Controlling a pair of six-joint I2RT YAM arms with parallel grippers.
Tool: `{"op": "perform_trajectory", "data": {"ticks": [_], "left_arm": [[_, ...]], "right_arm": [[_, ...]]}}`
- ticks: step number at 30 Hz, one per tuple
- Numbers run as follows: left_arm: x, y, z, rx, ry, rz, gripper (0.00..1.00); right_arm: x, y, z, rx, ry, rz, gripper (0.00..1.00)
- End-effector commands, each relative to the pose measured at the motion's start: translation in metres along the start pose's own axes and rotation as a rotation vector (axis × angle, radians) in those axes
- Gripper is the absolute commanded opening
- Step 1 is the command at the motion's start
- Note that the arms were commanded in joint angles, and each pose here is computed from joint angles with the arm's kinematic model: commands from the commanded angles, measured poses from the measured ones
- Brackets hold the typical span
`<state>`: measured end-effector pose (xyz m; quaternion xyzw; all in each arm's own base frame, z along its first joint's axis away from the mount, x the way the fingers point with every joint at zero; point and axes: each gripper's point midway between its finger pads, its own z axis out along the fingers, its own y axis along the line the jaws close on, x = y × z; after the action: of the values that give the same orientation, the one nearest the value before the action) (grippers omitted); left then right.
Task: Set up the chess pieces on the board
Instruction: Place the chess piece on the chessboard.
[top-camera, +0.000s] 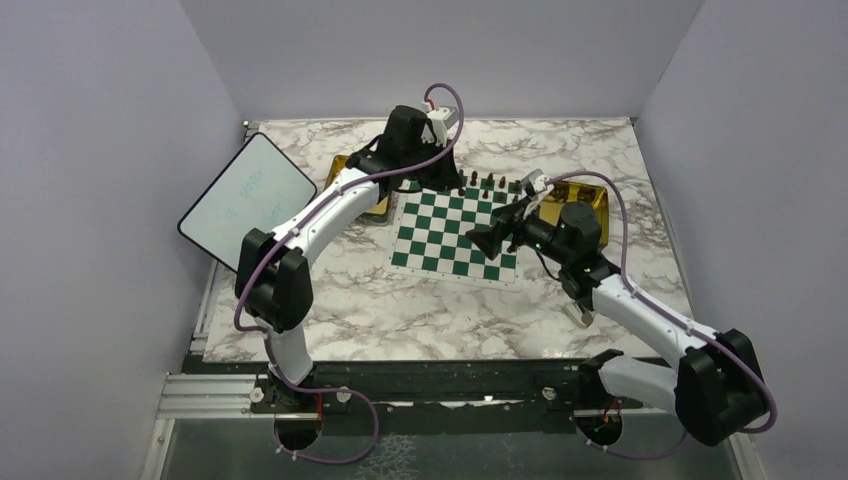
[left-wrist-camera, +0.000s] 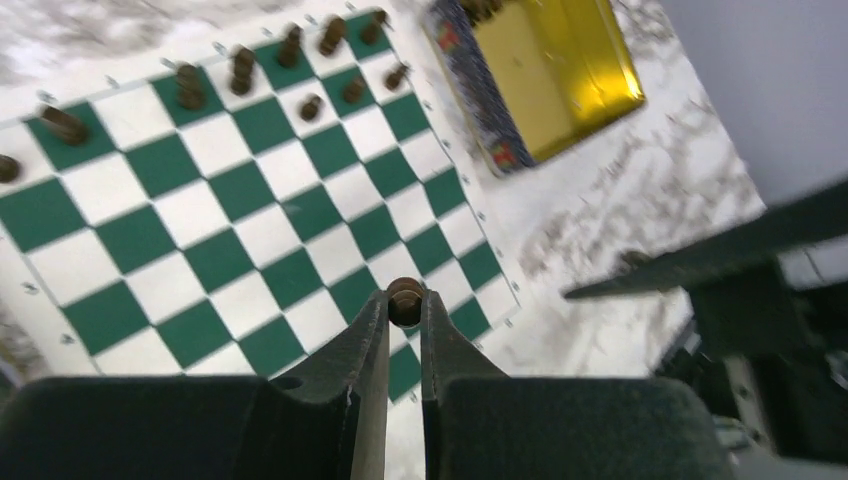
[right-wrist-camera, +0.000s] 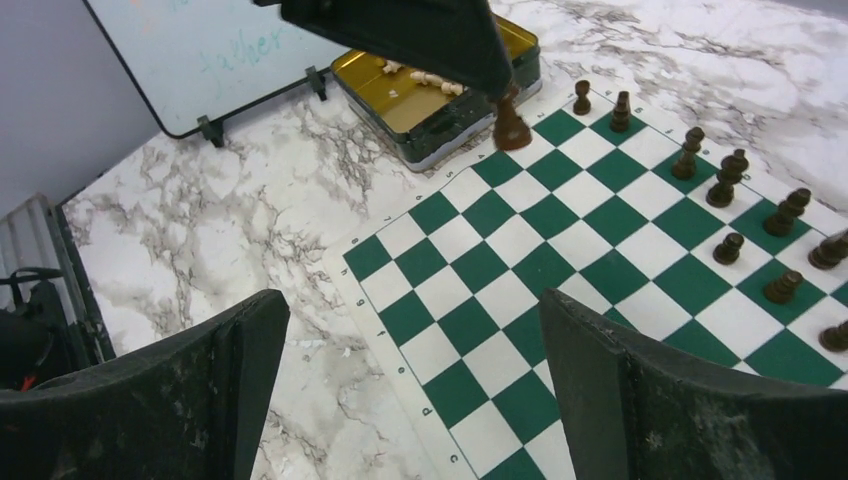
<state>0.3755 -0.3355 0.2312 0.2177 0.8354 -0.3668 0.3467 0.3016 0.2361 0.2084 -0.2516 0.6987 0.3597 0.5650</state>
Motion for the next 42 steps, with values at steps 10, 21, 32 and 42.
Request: {"op": "perform_trajectory", "data": {"ticks": [10,21,32,42], "left_arm": [[-0.066,0.101,0.055,-0.431,-0.150,0.168,0.08],[-0.052,0.156,0.098,-0.505,-0.119,0.138,0.08],[-0.052,0.186,0.114,-0.517,-0.149,0.147,0.08],[-0.042,0.187,0.133,-0.471,-0.137,0.110,0.08]], "right_arm": [[-0.006,-0.012,-0.032,0.204,0.008,0.135,1.00],[-0.010,-0.012,-0.039,0.250,-0.002,0.236,1.00],[-0.004,-0.022,-0.041,0.312,0.041,0.237,1.00],[-0.007,-0.030,-0.046,0.364,0.045,0.203,1.00]]}}
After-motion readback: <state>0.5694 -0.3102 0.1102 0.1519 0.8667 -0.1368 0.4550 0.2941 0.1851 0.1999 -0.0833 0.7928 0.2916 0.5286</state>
